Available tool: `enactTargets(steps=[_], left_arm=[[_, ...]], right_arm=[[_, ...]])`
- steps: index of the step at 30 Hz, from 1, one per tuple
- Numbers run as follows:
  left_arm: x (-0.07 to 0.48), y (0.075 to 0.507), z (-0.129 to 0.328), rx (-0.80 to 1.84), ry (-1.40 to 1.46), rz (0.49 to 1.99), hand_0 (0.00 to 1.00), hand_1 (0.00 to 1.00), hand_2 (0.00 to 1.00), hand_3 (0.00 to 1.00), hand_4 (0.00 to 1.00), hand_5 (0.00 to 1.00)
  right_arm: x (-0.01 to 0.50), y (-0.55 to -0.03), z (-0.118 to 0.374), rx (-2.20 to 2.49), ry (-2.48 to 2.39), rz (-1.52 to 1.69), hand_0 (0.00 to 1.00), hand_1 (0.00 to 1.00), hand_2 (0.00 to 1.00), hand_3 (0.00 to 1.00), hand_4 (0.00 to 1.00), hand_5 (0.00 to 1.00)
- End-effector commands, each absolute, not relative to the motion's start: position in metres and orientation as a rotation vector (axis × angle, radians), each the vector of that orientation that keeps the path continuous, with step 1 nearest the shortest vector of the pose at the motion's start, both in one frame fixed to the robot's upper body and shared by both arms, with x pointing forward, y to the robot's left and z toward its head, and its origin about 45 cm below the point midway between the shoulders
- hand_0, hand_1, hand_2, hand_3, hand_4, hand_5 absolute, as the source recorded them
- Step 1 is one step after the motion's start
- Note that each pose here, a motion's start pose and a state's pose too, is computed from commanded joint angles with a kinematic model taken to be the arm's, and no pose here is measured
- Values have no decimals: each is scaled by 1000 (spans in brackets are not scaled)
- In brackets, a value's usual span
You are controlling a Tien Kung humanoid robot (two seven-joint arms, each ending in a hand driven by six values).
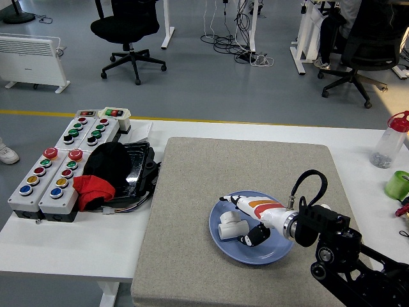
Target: Pick pipe place plate twice
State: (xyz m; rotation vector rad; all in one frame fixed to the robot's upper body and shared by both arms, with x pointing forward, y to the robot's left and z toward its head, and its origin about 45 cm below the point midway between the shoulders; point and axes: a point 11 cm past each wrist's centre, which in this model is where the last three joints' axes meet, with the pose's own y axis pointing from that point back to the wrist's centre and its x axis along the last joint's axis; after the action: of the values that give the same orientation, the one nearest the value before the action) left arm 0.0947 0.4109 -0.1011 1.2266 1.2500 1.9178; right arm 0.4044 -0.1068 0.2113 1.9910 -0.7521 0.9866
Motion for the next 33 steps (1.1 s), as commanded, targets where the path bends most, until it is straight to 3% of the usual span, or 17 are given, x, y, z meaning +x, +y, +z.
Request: enactTargets(steps=[7, 16, 25, 33], left_arm=[[93, 411, -102, 1236, 1249, 1912, 723, 765, 730, 687, 421, 998], [92, 412, -102, 1240, 1248, 1912, 723, 765, 730, 687, 420, 998], [93, 412, -101, 1230, 1249, 1918, 723, 764, 729, 687, 419, 998], [95, 411, -101, 1225, 1250, 1919, 723, 765, 729, 686, 420, 998]], right_arm=[[412, -126, 232, 1997, -892, 981, 991, 938, 998, 998, 837, 302], [432, -194, 272, 1854, -1100, 958, 985, 932, 998, 998, 825, 304], [427, -248, 246, 1753, -1050, 777, 977, 928, 998, 998, 817, 299], [423, -260, 221, 1713, -1027, 704, 940, 920, 998, 998, 812, 295]])
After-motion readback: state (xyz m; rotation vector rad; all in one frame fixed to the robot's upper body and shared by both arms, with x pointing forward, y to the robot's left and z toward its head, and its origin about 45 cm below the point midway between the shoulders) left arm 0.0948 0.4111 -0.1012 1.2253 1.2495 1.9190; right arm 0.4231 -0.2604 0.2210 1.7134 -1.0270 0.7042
